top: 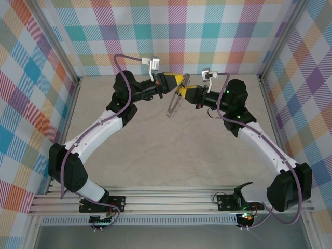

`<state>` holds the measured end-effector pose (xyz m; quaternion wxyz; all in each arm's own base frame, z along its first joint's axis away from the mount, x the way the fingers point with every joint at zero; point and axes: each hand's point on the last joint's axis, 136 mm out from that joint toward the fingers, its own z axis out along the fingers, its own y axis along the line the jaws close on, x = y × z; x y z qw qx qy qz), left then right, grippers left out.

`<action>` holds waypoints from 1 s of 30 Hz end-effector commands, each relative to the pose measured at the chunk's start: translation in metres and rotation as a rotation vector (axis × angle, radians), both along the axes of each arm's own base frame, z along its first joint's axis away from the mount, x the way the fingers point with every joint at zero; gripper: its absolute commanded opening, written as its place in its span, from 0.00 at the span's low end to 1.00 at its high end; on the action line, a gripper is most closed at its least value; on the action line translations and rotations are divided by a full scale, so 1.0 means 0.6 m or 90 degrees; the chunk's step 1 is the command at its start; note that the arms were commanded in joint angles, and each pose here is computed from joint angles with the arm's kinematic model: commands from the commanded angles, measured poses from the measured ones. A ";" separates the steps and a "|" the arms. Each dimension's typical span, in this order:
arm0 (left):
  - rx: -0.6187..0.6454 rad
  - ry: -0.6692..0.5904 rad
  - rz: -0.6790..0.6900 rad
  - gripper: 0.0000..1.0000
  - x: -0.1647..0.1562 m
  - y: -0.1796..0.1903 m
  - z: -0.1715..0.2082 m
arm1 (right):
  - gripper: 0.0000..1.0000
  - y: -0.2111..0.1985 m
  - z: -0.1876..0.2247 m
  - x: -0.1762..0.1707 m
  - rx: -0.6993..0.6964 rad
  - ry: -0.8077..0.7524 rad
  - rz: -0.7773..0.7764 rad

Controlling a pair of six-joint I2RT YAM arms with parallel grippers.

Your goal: Put the keys on the keyring

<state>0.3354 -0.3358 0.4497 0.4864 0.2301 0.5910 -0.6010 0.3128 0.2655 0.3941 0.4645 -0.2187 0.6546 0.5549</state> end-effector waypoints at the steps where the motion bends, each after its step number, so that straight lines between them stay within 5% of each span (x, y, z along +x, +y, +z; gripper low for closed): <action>1: -0.024 -0.039 0.001 0.00 -0.017 0.005 0.030 | 0.00 -0.005 0.018 -0.012 0.001 -0.033 -0.005; 30: -0.004 -0.025 0.019 0.00 -0.028 0.012 0.015 | 0.00 -0.019 0.048 -0.007 -0.037 -0.044 -0.049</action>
